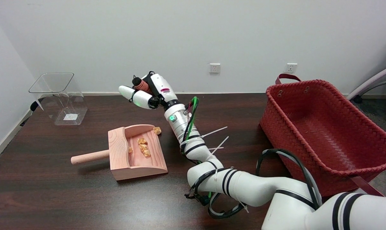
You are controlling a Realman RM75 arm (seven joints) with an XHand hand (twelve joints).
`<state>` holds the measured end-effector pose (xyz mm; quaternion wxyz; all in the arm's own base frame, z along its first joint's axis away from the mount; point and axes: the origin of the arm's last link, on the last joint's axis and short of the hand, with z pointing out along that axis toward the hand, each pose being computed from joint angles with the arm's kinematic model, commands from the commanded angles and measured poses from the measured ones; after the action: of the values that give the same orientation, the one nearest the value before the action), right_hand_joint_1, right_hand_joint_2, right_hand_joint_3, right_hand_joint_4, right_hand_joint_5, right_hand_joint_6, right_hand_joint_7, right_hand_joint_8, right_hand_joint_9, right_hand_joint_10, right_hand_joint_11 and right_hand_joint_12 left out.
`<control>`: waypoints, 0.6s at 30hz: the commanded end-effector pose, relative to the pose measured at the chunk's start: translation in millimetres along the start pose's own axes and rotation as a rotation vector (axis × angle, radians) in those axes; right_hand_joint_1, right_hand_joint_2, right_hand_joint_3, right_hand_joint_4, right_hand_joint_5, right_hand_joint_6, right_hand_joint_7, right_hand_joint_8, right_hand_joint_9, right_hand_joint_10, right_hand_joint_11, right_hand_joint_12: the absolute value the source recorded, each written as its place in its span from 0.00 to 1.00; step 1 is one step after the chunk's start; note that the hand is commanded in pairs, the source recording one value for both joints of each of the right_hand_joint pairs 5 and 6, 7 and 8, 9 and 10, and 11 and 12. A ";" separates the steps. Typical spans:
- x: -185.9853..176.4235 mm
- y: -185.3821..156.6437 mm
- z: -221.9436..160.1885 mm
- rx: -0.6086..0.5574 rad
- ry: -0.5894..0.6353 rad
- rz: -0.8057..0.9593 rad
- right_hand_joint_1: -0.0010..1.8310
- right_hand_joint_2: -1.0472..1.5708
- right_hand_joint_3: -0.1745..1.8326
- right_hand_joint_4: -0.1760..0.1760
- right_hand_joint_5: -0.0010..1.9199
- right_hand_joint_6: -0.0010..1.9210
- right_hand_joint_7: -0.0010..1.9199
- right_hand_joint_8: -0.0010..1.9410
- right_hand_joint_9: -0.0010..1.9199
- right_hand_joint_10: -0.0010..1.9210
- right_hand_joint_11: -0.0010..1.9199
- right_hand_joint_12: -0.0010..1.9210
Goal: Sweep the paper balls into the dustpan.
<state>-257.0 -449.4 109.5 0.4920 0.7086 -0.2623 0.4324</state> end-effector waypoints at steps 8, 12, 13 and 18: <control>-35.1 11.0 -7.7 -0.130 -0.094 0.247 0.32 1.00 0.00 0.50 1.00 1.00 1.00 0.99 1.00 1.00 1.00 1.00; -41.2 18.2 -12.8 -0.191 -0.087 0.373 0.31 1.00 0.00 0.50 1.00 1.00 1.00 0.99 1.00 1.00 1.00 1.00; -42.8 18.5 -14.0 -0.200 -0.083 0.400 0.31 1.00 0.00 0.50 1.00 1.00 1.00 0.99 1.00 1.00 1.00 1.00; -45.1 18.7 -17.7 -0.218 -0.057 0.500 0.31 1.00 0.00 0.50 1.00 1.00 1.00 0.99 1.00 1.00 1.00 1.00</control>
<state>-278.8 -449.6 91.1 0.4692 0.6685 -0.3724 0.4408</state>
